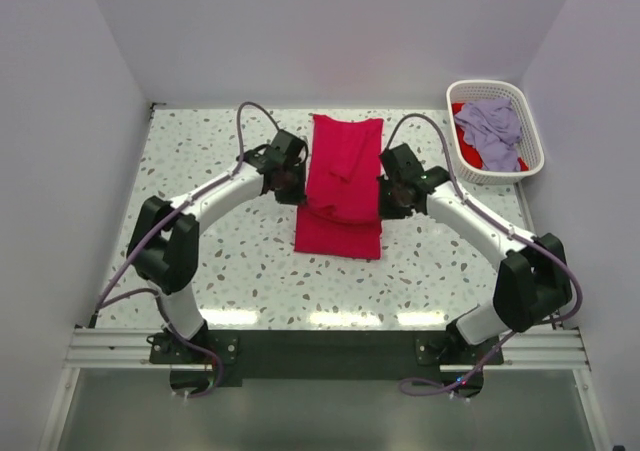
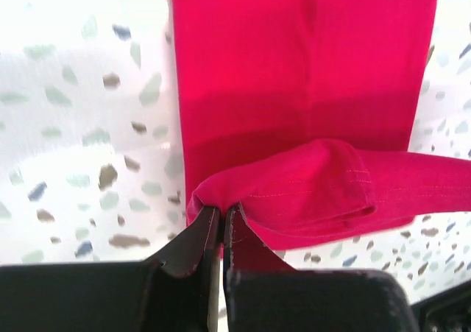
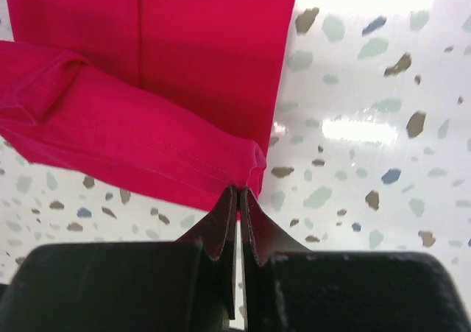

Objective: Fold and stack the t-shirts
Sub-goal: Fold the tshirt

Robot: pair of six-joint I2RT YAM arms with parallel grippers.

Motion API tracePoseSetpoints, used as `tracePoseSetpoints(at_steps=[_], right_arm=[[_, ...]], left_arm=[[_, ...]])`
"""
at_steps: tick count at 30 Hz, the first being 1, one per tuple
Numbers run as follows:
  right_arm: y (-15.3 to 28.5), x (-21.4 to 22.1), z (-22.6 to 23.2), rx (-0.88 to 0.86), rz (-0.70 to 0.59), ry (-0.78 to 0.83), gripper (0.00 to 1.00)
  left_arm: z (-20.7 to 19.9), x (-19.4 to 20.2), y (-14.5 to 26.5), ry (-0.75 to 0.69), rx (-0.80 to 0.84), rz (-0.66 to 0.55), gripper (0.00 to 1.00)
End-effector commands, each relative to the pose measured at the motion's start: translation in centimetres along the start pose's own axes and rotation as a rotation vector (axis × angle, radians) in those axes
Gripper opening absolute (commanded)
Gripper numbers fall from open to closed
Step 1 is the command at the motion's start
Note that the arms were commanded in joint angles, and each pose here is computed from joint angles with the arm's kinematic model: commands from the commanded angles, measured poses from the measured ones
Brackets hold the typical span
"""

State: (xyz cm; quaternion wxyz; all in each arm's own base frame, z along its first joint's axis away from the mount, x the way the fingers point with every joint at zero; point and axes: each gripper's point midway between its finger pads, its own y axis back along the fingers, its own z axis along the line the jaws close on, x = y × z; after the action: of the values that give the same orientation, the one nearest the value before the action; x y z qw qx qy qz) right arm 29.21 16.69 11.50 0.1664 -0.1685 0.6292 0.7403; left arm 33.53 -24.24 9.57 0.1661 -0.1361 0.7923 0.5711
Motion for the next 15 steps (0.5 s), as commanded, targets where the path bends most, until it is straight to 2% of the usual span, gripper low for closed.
tracePoseSetpoints(at_steps=[1, 7, 15], right_arm=[[-0.2, -4.7, 0.0, -0.026, -0.112, 0.004, 0.0], [-2.2, -7.1, -1.3, -0.041, -0.115, -0.054, 0.0], [-5.2, -9.2, -2.5, -0.034, -0.12, -0.096, 0.0]], left_arm=[[-0.3, -5.2, -0.1, -0.056, -0.001, -0.119, 0.0], [-0.2, -9.4, -1.2, -0.063, 0.008, -0.195, 0.0], [0.9, -10.9, -4.7, -0.084, -0.003, -0.195, 0.02]])
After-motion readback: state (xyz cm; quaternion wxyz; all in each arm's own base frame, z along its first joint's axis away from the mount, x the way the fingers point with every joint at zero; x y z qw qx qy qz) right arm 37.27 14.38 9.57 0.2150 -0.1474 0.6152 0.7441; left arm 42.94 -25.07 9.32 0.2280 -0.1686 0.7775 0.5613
